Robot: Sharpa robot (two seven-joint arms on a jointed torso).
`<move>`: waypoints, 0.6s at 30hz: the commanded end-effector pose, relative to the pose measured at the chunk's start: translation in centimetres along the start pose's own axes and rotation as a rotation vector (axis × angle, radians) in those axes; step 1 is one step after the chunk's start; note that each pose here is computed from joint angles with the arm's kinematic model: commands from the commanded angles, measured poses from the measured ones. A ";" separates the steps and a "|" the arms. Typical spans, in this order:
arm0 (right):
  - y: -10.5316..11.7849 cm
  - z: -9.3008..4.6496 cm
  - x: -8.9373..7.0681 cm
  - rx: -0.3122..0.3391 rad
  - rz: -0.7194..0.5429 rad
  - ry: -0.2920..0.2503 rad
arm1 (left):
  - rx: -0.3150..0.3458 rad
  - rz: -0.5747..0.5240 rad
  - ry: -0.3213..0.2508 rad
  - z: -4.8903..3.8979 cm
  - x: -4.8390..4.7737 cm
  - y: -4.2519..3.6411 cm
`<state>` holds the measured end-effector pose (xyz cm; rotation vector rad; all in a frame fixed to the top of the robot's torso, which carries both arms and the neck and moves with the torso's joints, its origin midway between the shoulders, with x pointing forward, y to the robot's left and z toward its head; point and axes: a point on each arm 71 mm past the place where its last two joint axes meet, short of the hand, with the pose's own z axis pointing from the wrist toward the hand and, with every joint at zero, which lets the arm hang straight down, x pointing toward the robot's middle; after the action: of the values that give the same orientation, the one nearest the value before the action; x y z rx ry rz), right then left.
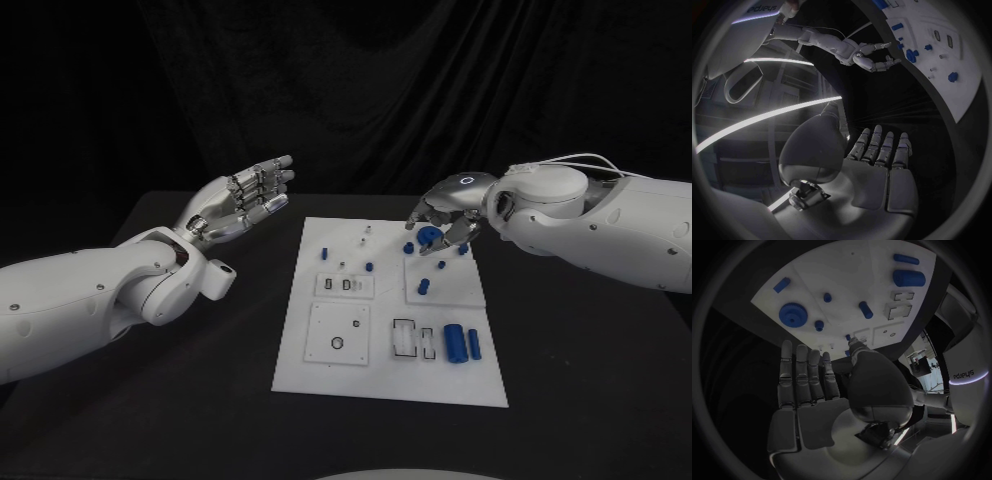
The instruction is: Assemble the parts on the task board
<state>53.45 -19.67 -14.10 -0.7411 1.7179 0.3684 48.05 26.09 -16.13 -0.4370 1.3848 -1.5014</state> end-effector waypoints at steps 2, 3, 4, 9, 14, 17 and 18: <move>-0.2 0.2 0.1 0.017 0.011 -0.012 | 0.062 -0.007 0.022 0.19 0.13 -0.47; -0.2 0.3 0.0 0.012 0.014 -0.019 | 0.062 -0.007 0.023 0.21 0.14 -0.45; -0.2 0.3 0.0 0.008 0.015 -0.024 | 0.062 -0.008 0.024 0.23 0.15 -0.44; -0.3 0.4 -0.2 -0.014 0.015 -0.061 | 0.060 -0.010 0.028 0.31 0.18 -0.40; -0.6 0.6 -0.4 -0.022 0.010 -0.097 | 0.059 -0.012 0.031 0.39 0.19 -0.34; -0.8 0.8 -0.3 -0.011 0.010 -0.085 | 0.058 -0.012 0.033 0.42 0.17 -0.30; -0.8 0.9 -0.3 -0.008 0.010 -0.082 | 0.057 -0.013 0.033 0.43 0.17 -0.29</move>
<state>54.60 -19.69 -14.09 -0.7228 1.6723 0.3968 48.37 25.90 -16.24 -0.4326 1.3958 -1.5117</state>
